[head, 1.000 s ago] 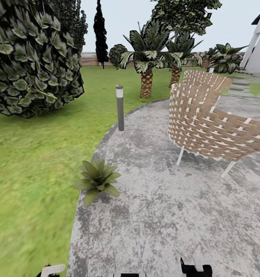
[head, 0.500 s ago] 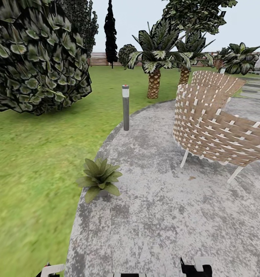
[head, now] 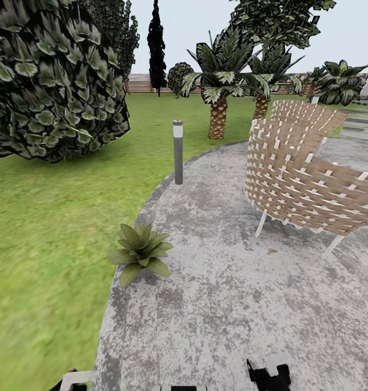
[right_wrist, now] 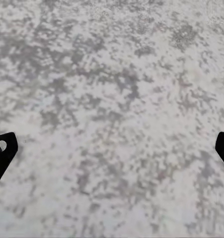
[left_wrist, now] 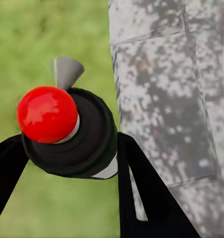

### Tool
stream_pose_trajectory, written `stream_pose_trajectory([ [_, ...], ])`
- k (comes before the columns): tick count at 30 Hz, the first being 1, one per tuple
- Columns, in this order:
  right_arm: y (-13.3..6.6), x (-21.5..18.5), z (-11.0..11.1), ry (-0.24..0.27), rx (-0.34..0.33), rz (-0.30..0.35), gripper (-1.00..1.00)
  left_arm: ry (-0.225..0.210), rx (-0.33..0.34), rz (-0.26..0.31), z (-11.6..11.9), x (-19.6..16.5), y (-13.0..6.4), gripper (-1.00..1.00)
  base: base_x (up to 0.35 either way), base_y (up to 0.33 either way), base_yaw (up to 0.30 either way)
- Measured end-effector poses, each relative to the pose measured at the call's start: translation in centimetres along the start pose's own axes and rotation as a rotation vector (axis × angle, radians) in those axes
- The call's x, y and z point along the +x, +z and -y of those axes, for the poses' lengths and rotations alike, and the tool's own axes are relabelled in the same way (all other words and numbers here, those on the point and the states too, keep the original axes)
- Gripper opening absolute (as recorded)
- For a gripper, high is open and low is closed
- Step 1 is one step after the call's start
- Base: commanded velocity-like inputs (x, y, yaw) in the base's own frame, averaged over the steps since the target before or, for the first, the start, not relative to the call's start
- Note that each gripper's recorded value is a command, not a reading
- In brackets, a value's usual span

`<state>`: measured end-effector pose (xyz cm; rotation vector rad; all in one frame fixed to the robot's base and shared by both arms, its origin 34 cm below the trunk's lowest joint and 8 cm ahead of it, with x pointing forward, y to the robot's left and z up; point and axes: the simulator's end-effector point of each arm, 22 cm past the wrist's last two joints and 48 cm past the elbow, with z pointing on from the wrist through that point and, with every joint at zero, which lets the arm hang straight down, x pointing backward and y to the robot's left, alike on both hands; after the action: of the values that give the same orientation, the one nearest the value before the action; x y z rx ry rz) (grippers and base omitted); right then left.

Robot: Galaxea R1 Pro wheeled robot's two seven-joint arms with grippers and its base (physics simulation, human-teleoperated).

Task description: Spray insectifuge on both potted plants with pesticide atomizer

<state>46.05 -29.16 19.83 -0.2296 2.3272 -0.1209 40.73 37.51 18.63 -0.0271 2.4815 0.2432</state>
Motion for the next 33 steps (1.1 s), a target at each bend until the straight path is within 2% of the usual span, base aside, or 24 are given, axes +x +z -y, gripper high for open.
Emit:
stream_pose_trajectory([
  [1,0.5,-1.7,-1.3,-0.064,-0.050,0.039,1.00,0.016,0.049,0.003,1.0,-0.2,0.1,-1.00,0.000,0.000,0.000],
  [3,1.1,-4.2,-2.9,-0.129,-0.101,0.084,1.00,0.069,0.140,0.020,2.6,-1.4,0.3,-1.00,0.000,0.000,0.000],
  [5,1.7,-6.1,-4.7,-0.198,-0.154,0.095,1.00,0.193,0.282,0.046,5.1,-4.0,0.7,-1.00,0.000,0.000,0.000],
  [6,1.9,-6.9,-6.2,-0.249,-0.203,0.091,1.00,0.266,0.371,0.051,6.7,-5.3,0.7,-1.00,0.000,0.000,0.000],
  [7,1.9,-7.4,-7.4,-0.286,-0.250,0.088,1.00,0.308,0.428,0.052,7.7,-6.1,0.6,-1.00,0.000,0.000,0.000],
  [8,1.7,-8.0,-9.4,-0.330,-0.333,0.085,1.00,0.359,0.503,0.054,9.1,-7.1,0.5,-1.00,0.000,0.000,0.000],
  [9,1.5,-8.5,-10.7,-0.352,-0.392,0.085,1.00,0.393,0.546,0.055,9.6,-7.9,0.4,-1.00,0.000,0.000,0.000],
  [11,1.4,-10.8,-12.9,-0.386,-0.508,0.097,1.00,0.469,0.638,0.049,10.3,-9.6,0.1,-1.00,0.000,0.000,0.000],
  [12,1.4,-11.9,-13.4,-0.397,-0.544,0.103,1.00,0.500,0.680,0.034,10.4,-10.0,-0.2,-1.00,0.000,0.000,0.000],
  [14,1.4,-14.7,-14.6,-0.420,-0.624,0.113,1.00,0.551,0.790,-0.019,11.1,-11.0,-1.1,-1.00,0.000,0.000,0.000],
  [16,0.4,-17.4,-16.5,-0.449,-0.756,0.107,1.00,0.622,0.883,-0.057,11.5,-13.3,-2.3,-1.00,0.000,0.000,0.000],
  [17,-0.3,-18.3,-17.2,-0.461,-0.804,0.111,1.00,0.665,0.904,-0.067,11.5,-14.1,-2.7,-1.00,0.000,0.000,0.000],
  [19,-1.3,-20.1,-18.3,-0.480,-0.859,0.137,1.00,0.721,0.949,-0.107,11.5,-15.6,-3.8,-1.00,0.000,0.000,0.000],
  [20,-1.4,-20.3,-18.4,-0.483,-0.865,0.140,1.00,0.726,0.965,-0.122,11.8,-15.6,-4.1,-1.00,0.000,0.000,0.000],
  [21,-1.6,-20.8,-19.0,-0.482,-0.876,0.152,1.00,0.759,0.989,-0.156,12.2,-15.3,-4.6,-1.00,0.000,0.000,0.000],
  [24,-2.3,-22.7,-20.3,-0.491,-0.890,0.198,1.00,0.774,0.998,-0.173,12.3,-14.6,-4.8,-1.00,0.000,0.000,0.000],
  [25,-2.5,-23.1,-20.7,-0.493,-0.894,0.209,-1.00,0.775,0.999,-0.174,12.3,-14.5,-4.9,-1.00,0.000,0.000,0.000],
  [28,-3.0,-24.0,-21.8,-0.490,-0.908,0.232,-1.00,0.785,1.003,-0.178,12.5,-14.3,-4.9,-1.00,0.000,0.000,0.000],
  [31,-3.2,-24.2,-22.4,-0.488,-0.916,0.237,-1.00,0.816,1.010,-0.188,12.8,-14.1,-5.0,-1.00,0.000,0.000,0.000],
  [33,-3.7,-24.5,-23.6,-0.486,-0.932,0.246,-1.00,0.830,1.025,-0.182,13.9,-14.1,-5.3,-1.00,0.000,0.000,0.000],
])
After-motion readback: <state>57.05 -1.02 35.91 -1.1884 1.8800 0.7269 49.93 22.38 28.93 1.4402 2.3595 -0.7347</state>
